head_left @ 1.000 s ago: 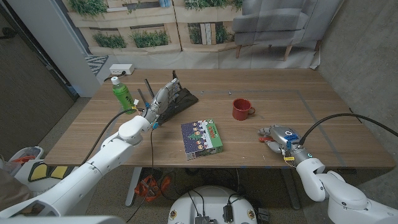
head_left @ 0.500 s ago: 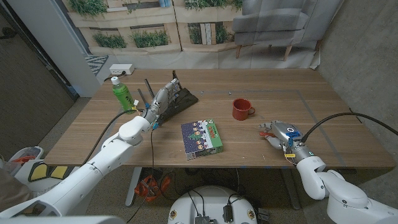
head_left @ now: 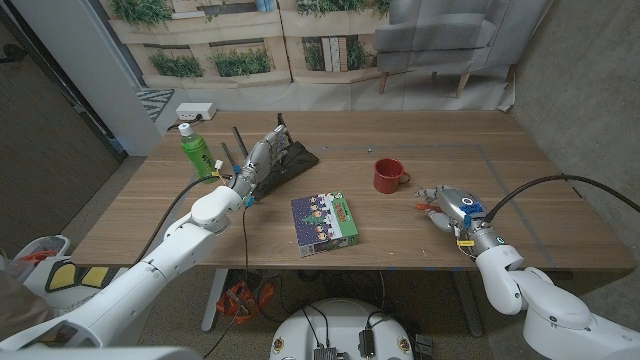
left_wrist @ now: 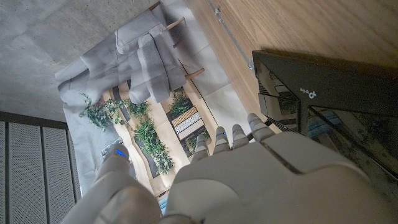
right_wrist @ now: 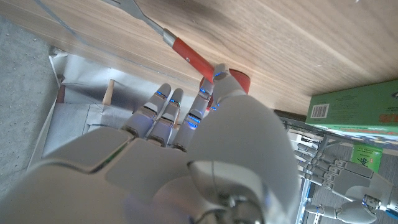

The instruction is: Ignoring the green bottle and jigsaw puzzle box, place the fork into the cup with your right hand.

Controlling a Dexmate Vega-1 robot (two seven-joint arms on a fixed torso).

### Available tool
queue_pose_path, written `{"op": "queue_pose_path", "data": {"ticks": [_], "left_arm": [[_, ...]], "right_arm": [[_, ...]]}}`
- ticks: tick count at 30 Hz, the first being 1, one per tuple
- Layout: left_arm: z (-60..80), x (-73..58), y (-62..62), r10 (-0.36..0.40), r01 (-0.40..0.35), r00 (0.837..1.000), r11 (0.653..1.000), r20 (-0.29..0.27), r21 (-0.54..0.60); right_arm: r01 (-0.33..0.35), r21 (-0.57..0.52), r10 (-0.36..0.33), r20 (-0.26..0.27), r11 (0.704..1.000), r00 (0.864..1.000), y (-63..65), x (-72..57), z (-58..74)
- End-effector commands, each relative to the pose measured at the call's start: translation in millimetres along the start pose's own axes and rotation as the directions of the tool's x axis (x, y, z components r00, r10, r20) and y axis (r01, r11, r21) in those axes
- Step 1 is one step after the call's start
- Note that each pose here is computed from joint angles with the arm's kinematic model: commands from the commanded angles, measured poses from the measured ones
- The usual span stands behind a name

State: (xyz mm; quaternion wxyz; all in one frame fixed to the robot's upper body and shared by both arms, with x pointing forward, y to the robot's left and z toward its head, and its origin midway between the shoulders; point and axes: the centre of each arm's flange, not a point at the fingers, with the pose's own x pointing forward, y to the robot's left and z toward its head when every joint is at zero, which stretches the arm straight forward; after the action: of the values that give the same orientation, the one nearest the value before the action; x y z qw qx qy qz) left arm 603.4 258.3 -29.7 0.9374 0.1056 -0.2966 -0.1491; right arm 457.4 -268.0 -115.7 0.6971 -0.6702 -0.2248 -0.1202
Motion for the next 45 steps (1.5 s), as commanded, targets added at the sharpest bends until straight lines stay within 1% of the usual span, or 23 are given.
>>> {"op": "queue_pose_path", "data": {"ticks": [1,9,16,24,33,38,45], "left_arm": [[-2.8,2.3,1.0,-0.004,0.004,1.000,1.000,0.006,-0.022],[-1.9,3.8,1.3,-0.004,0.004,1.000,1.000,0.012,-0.023],[-0.6,4.0,2.5,0.003,-0.002,1.000,1.000,0.015,-0.020],[-0.5,4.3,1.7,0.003,-0.003,1.000,1.000,0.014,-0.023],[0.6,5.3,1.6,0.004,-0.004,1.000,1.000,0.015,-0.019],[1.1,5.9,1.2,0.002,-0.001,1.000,1.000,0.016,-0.019],[1.2,6.1,1.1,0.003,-0.003,1.000,1.000,0.016,-0.020]], "right_arm": [[0.033,0.012,-0.033,0.001,0.999,0.999,-9.2,6.4,2.9],[0.053,0.028,-0.054,0.003,0.998,0.999,-14.3,12.5,5.4],[0.074,0.020,-0.074,0.025,0.997,0.997,-20.8,17.4,9.2],[0.090,0.018,-0.090,0.035,0.996,0.995,-26.5,21.1,10.0],[0.119,0.072,-0.122,0.041,0.990,0.992,-38.4,26.4,12.8],[0.135,0.082,-0.140,0.053,0.987,0.989,-45.6,29.1,15.5],[0.148,0.110,-0.155,0.061,0.983,0.986,-52.0,33.0,17.7]]}}
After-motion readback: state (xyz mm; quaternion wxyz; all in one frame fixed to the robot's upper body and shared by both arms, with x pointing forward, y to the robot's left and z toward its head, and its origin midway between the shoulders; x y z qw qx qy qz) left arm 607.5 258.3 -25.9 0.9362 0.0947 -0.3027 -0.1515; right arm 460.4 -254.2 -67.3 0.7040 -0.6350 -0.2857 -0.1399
